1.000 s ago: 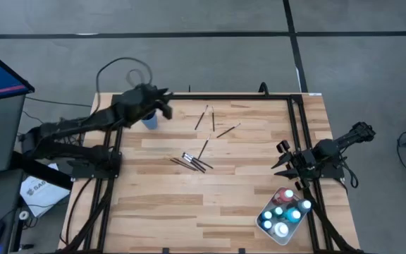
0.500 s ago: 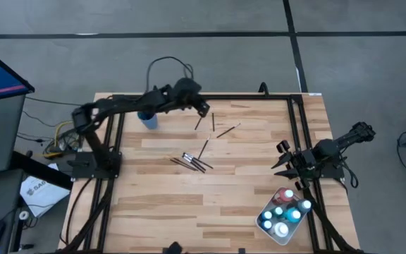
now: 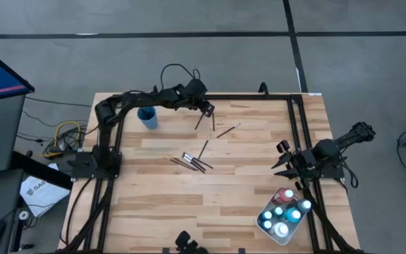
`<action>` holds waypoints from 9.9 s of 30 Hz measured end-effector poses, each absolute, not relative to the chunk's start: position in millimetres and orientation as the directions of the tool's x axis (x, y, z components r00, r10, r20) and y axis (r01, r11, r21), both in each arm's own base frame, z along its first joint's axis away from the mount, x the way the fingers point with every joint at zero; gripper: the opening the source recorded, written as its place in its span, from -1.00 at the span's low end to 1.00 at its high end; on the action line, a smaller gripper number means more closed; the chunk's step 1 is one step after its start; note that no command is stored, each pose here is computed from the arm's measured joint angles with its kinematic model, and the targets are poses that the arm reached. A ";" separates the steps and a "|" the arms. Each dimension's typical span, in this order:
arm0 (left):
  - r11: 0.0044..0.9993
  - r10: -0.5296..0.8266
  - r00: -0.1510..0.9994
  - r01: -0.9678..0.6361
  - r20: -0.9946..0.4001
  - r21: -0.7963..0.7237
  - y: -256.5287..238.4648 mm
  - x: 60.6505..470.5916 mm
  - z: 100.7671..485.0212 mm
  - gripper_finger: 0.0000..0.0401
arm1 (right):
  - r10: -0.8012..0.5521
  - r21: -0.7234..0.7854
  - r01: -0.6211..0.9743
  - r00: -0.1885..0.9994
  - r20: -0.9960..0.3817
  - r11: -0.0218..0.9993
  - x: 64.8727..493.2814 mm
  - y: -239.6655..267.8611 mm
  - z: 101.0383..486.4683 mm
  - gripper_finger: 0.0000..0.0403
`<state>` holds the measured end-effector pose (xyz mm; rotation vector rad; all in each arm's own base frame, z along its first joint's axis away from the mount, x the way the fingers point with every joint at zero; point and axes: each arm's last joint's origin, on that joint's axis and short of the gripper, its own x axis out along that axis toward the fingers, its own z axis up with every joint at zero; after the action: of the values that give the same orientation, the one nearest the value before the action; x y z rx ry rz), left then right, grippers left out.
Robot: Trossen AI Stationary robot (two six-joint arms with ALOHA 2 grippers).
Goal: Pick & Place Paint Supplies
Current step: Put the silver paint brush into the blue cup
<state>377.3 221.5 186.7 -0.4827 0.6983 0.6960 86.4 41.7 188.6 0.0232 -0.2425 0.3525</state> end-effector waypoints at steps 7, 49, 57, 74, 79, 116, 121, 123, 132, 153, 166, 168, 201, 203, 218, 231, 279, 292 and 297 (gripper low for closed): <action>0.663 0.399 0.530 -0.731 -0.749 -0.164 222.0 380.2 169.0 -0.16 | 0.339 -0.019 -0.345 0.910 0.239 0.939 86.4 41.7 188.5 -0.54; 0.583 0.165 0.368 -0.785 -0.915 -0.211 201.0 369.1 132.2 -0.41 | 0.339 -0.020 -0.345 0.910 0.239 0.938 86.4 41.7 188.4 -0.54; 0.555 0.173 0.327 -0.812 -0.929 -0.182 187.3 368.9 127.5 -0.46 | 0.339 -0.020 -0.345 0.910 0.238 0.939 86.4 41.7 188.4 -0.54; 0.563 0.039 0.222 -0.810 -0.974 -0.162 103.6 357.1 140.3 -0.99 | 0.339 -0.020 -0.345 0.910 0.238 0.939 86.4 41.7 188.4 -0.54; 0.521 0.028 0.250 -0.830 -0.968 -0.199 82.4 332.1 157.2 -0.99 | 0.339 -0.019 -0.345 0.910 0.239 0.938 86.4 41.7 188.5 -0.54; 0.428 0.182 0.375 -0.862 -0.909 -0.270 141.9 295.2 179.8 -0.40 | 0.339 -0.020 -0.345 0.910 0.240 0.938 86.3 41.7 188.6 -0.54; 0.458 0.254 0.466 -0.830 -0.847 -0.319 162.9 297.7 185.2 -0.40 | 0.339 -0.020 -0.345 0.910 0.239 0.938 86.4 41.7 188.5 -0.54; 0.461 0.237 0.474 -0.823 -0.848 -0.331 165.8 298.6 181.6 -0.40 | 0.339 -0.020 -0.345 0.910 0.239 0.939 86.4 41.7 188.5 -0.54; 0.516 0.149 0.406 -0.810 -0.902 -0.280 156.2 317.5 143.0 -0.40 | 0.339 -0.019 -0.345 0.910 0.240 0.939 86.4 41.7 188.6 -0.54; 0.548 0.255 0.385 -0.813 -0.887 -0.195 155.8 319.1 159.0 -0.40 | 0.339 -0.019 -0.345 0.910 0.239 0.939 86.4 41.7 188.6 -0.54; 0.545 0.181 0.310 -0.821 -0.933 -0.167 153.7 323.1 127.3 -0.57 | 0.339 -0.020 -0.345 0.910 0.239 0.939 86.4 41.7 188.5 -0.54; 0.533 0.161 0.283 -0.831 -0.946 -0.158 153.5 322.7 119.9 -0.68 | 0.339 -0.019 -0.345 0.910 0.239 0.939 86.4 41.7 188.6 -0.54; 0.502 0.582 0.636 -0.771 -0.506 -0.391 144.1 263.9 294.1 -1.00 | 0.339 -0.020 -0.345 0.910 0.239 0.939 86.4 41.7 188.5 -0.54; 0.531 0.528 0.669 -0.741 -0.523 -0.411 143.5 268.9 289.2 -1.00 | 0.339 -0.019 -0.345 0.910 0.239 0.938 86.4 41.7 188.6 -0.54; 0.693 0.539 0.817 -0.569 -0.206 -0.443 116.2 232.0 360.0 -0.98 | 0.339 -0.019 -0.344 0.910 0.240 0.939 86.4 41.7 188.6 -0.54; 0.723 0.381 0.739 -0.612 -0.555 -0.319 134.8 317.6 248.7 -0.32 | 0.339 -0.020 -0.345 0.910 0.239 0.939 86.4 41.7 188.6 -0.54; 0.536 0.247 0.370 -0.822 -0.895 -0.192 161.1 378.8 109.0 -0.71 | 0.339 -0.020 -0.344 0.910 0.239 0.939 86.4 41.7 188.5 -0.54; 0.553 0.188 0.342 -0.811 -0.921 -0.189 150.9 367.9 130.6 -0.99 | 0.339 -0.019 -0.345 0.909 0.241 0.939 86.3 41.7 188.7 -0.54; 0.558 0.226 0.368 -0.808 -0.902 -0.190 147.4 362.9 153.7 -1.00 | 0.339 -0.019 -0.345 0.910 0.239 0.939 86.4 41.7 188.6 -0.54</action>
<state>362.9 147.4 153.7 -0.7075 0.9743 0.7396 86.4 41.7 188.6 0.0234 -0.2425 0.3525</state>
